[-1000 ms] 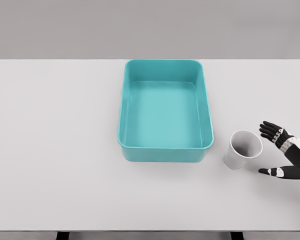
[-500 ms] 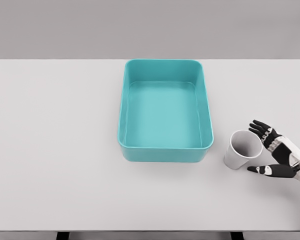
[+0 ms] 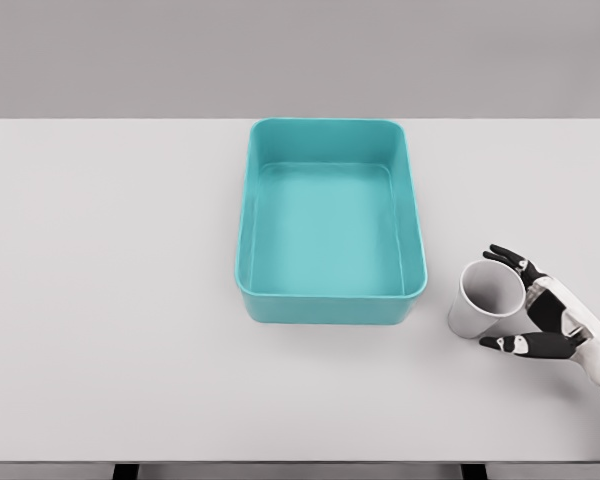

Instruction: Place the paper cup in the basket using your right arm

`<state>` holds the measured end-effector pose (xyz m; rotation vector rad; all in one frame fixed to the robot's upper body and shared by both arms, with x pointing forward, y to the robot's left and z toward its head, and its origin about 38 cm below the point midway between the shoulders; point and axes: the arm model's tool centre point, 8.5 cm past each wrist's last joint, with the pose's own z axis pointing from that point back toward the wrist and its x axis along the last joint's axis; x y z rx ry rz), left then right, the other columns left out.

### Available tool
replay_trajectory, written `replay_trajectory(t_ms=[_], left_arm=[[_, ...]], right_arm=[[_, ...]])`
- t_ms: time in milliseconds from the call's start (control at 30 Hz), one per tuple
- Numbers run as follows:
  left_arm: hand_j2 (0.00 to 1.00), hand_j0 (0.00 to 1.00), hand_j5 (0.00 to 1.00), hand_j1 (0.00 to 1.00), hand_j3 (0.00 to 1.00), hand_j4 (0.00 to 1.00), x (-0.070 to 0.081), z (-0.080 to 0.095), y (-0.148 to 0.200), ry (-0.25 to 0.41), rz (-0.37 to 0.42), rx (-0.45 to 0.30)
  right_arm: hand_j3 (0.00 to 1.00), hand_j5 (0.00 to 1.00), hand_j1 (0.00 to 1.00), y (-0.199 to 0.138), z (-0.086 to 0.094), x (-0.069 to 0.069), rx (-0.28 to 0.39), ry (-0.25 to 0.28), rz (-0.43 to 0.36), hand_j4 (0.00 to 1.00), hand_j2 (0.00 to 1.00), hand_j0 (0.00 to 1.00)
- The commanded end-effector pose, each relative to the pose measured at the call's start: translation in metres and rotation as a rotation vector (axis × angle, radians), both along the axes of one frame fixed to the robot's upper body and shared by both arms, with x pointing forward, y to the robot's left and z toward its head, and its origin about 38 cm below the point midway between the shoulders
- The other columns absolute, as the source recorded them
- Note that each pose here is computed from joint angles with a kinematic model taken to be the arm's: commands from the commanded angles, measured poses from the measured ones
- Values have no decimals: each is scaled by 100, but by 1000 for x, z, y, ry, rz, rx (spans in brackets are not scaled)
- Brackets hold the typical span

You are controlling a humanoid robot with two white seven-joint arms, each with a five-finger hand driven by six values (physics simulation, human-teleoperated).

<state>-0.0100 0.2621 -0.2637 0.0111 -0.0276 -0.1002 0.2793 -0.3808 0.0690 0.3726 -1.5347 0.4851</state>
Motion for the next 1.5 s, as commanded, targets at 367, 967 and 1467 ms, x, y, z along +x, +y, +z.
replay_trajectory(t_ms=[367,967,1467], left_arm=[[100,100,100,100,100,100,0,0,0,0,0,-1],[100,100,100,100,100,100,0,0,0,0,0,0],[100,100,100,100,100,100,0,0,0,0,0,0]], right_arm=[[100,100,100,12,7,3,15,-18,30,100,100,100],[97,97,97,16,7,3,9,-13,44,97,97,97],[67,67,67,31,0,12,-34,3,48,67,67,67]])
